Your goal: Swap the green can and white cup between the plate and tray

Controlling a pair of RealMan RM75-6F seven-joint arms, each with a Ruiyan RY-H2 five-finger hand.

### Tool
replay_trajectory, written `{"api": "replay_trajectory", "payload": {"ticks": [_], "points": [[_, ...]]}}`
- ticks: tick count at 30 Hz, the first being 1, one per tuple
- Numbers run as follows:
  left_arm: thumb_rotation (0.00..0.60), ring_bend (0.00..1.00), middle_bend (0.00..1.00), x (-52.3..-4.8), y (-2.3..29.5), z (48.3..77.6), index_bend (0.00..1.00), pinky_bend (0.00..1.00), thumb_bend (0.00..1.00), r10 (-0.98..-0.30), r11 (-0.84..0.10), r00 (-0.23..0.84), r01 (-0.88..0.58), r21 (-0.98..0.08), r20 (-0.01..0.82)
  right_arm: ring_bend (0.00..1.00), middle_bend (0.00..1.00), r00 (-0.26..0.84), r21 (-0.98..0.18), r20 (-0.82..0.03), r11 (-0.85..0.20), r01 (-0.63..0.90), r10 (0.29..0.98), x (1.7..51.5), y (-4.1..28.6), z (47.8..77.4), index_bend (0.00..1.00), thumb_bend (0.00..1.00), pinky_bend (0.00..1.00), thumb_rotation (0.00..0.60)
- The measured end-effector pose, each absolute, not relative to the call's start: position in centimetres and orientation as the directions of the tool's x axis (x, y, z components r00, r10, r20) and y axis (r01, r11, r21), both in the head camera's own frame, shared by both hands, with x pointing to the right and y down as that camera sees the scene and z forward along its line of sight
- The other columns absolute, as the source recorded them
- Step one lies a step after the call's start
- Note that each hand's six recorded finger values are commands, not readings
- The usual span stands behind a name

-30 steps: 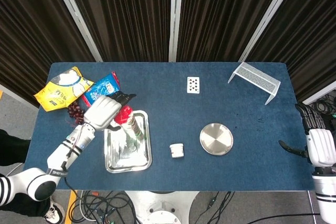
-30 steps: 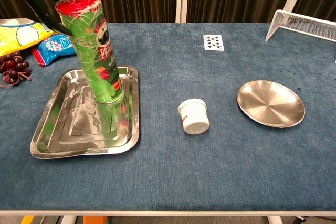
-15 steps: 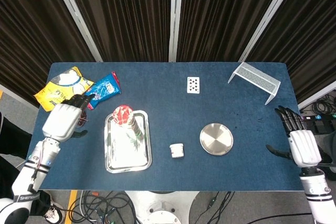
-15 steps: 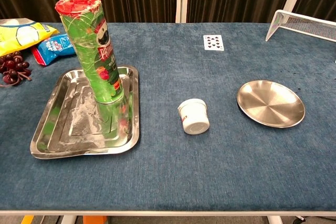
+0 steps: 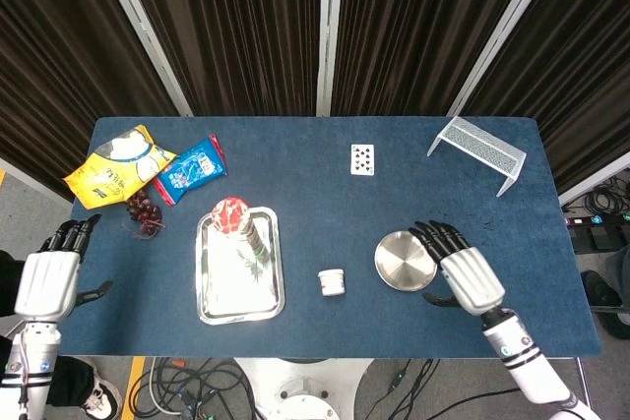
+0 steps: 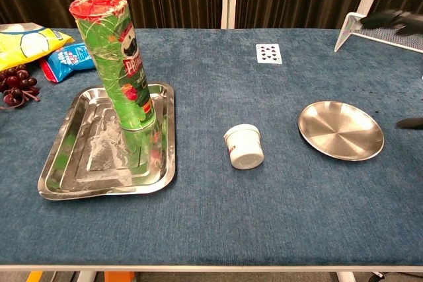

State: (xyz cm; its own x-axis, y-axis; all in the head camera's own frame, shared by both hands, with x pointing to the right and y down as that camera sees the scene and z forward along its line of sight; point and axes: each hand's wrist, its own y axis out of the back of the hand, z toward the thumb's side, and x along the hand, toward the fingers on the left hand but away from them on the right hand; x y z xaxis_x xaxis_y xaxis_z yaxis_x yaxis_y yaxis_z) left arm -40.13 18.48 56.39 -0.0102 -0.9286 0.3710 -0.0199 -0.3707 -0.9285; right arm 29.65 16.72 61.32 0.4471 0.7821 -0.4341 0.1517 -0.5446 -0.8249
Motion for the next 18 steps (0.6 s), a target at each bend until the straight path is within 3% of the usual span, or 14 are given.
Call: {"api": "replay_trajectory", "payload": {"ticks": [8,18], "points": [[0.6,0.13,0.17,-42.2,20.0,56.8,0.1,0.32,0.06,-0.928,-0.368,-0.057,-0.013,-0.93,0.368,0.0,0.08,0.543,-0.771,-0.497,-0.632,0.082,0.677,22.9,17.8,65.2,0.0,0.03,0.08,0.6],[0.6,0.13,0.17,-44.2,21.0,57.8,0.1,0.32,0.06,-0.915,-0.39,-0.103,-0.026,-0.92,0.391,0.01,0.14,0.562,-0.754,-0.513,-0.653,0.066,0.649,18.0,18.0,68.5,0.0,0.07,0.08,0.6]]}}
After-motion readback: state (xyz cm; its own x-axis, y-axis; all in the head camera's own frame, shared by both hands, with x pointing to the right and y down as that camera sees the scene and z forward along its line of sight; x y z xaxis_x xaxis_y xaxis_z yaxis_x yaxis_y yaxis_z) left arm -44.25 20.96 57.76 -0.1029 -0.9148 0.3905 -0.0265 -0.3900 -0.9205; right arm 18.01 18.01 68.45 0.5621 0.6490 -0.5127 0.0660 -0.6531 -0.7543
